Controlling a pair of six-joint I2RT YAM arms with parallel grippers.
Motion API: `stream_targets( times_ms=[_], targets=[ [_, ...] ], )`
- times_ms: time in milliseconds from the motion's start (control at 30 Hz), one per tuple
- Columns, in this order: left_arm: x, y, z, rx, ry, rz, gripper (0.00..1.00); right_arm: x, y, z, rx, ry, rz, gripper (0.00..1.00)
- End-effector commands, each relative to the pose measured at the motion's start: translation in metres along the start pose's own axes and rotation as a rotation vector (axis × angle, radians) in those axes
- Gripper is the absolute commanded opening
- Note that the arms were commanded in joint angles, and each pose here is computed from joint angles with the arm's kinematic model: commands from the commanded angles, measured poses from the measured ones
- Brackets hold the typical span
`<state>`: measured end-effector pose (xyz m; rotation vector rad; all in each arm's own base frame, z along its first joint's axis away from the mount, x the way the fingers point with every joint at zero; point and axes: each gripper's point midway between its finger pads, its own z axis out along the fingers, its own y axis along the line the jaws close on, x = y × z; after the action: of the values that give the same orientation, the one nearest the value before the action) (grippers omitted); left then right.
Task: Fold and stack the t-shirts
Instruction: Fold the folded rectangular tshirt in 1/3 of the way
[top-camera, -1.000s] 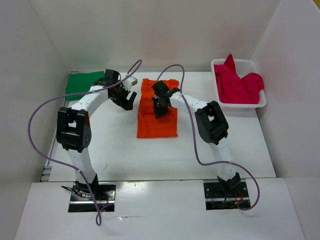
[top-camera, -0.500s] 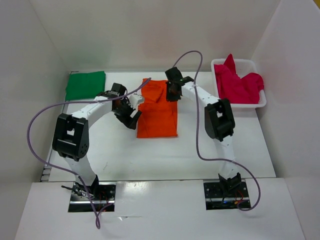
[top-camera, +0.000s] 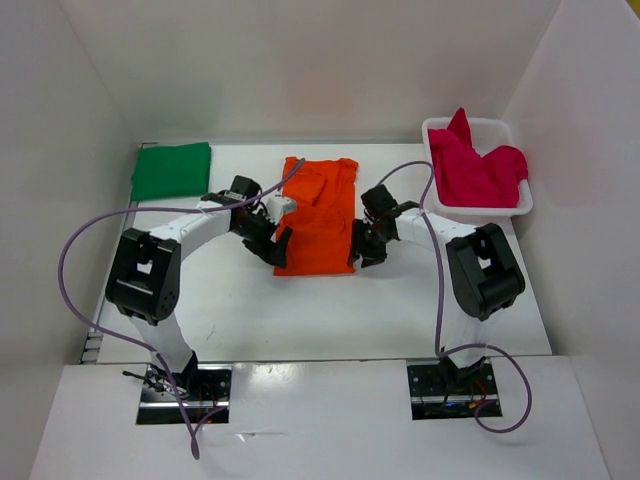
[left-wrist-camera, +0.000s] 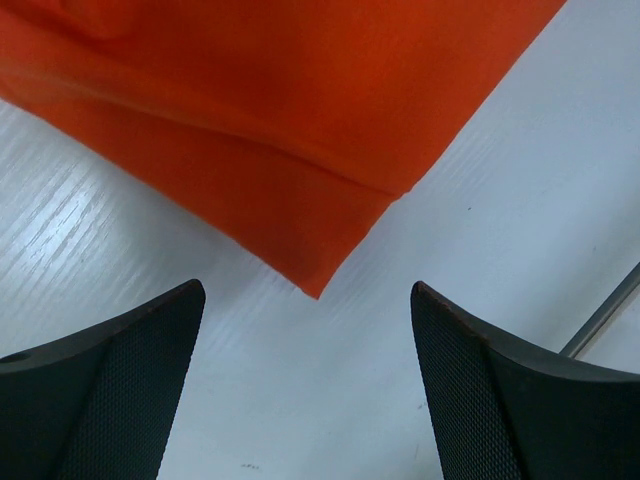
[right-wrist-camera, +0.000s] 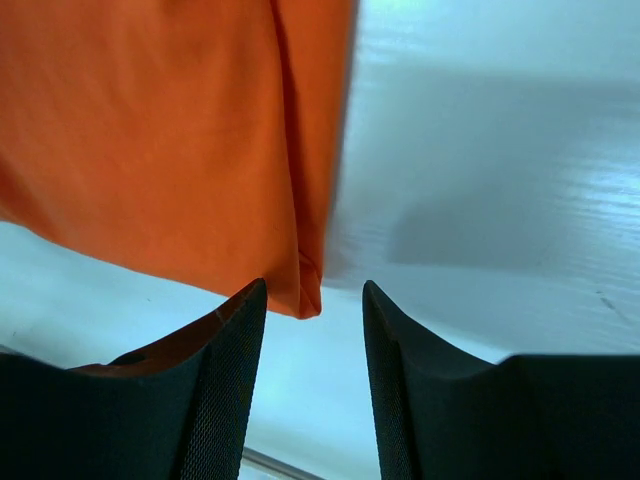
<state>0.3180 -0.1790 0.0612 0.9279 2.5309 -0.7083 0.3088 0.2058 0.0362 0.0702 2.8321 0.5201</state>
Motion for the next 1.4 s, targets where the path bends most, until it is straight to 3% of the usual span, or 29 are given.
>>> stream_targets(
  times_ms=[0, 200, 333, 500, 567, 667, 733, 800, 867, 1067, 1367],
  targets=[
    [-0.001, -0.012, 0.011, 0.074, -0.02, -0.043, 0.88, -0.018, 0.024, -0.011, -0.114, -0.079, 0.01, 0.49],
    [0.013, -0.006, 0.027, 0.058, 0.036, -0.069, 0.81, -0.009, 0.022, -0.005, -0.129, -0.058, 0.03, 0.49],
    [0.017, -0.006, 0.035, 0.066, 0.051, -0.068, 0.67, -0.005, 0.023, 0.001, -0.143, -0.033, 0.041, 0.48],
    [0.023, -0.006, 0.038, 0.07, 0.066, -0.078, 0.64, 0.001, 0.014, 0.005, -0.108, -0.023, 0.049, 0.48],
    [0.021, -0.011, 0.038, 0.096, 0.059, -0.079, 0.58, 0.008, 0.013, 0.008, -0.111, 0.001, 0.053, 0.48],
    [0.024, -0.016, 0.039, 0.128, 0.067, -0.09, 0.45, 0.011, 0.017, 0.011, -0.138, 0.017, 0.071, 0.32],
    [0.018, -0.015, 0.037, 0.127, 0.058, -0.066, 0.35, 0.01, 0.016, 0.012, -0.131, 0.012, 0.081, 0.12],
    [0.018, -0.014, 0.037, 0.127, 0.057, -0.055, 0.18, 0.009, 0.012, 0.01, -0.109, 0.0, 0.082, 0.0],
    [0.018, -0.014, 0.034, 0.117, 0.061, -0.055, 0.1, 0.01, 0.004, 0.006, -0.076, 0.005, 0.11, 0.0],
    [0.024, -0.004, 0.028, 0.039, 0.075, -0.037, 0.07, 0.018, -0.017, -0.011, -0.003, -0.038, 0.194, 0.0],
    [0.026, -0.008, 0.029, 0.045, 0.086, -0.024, 0.07, 0.028, -0.019, -0.018, -0.003, -0.036, 0.237, 0.0]
  ],
)
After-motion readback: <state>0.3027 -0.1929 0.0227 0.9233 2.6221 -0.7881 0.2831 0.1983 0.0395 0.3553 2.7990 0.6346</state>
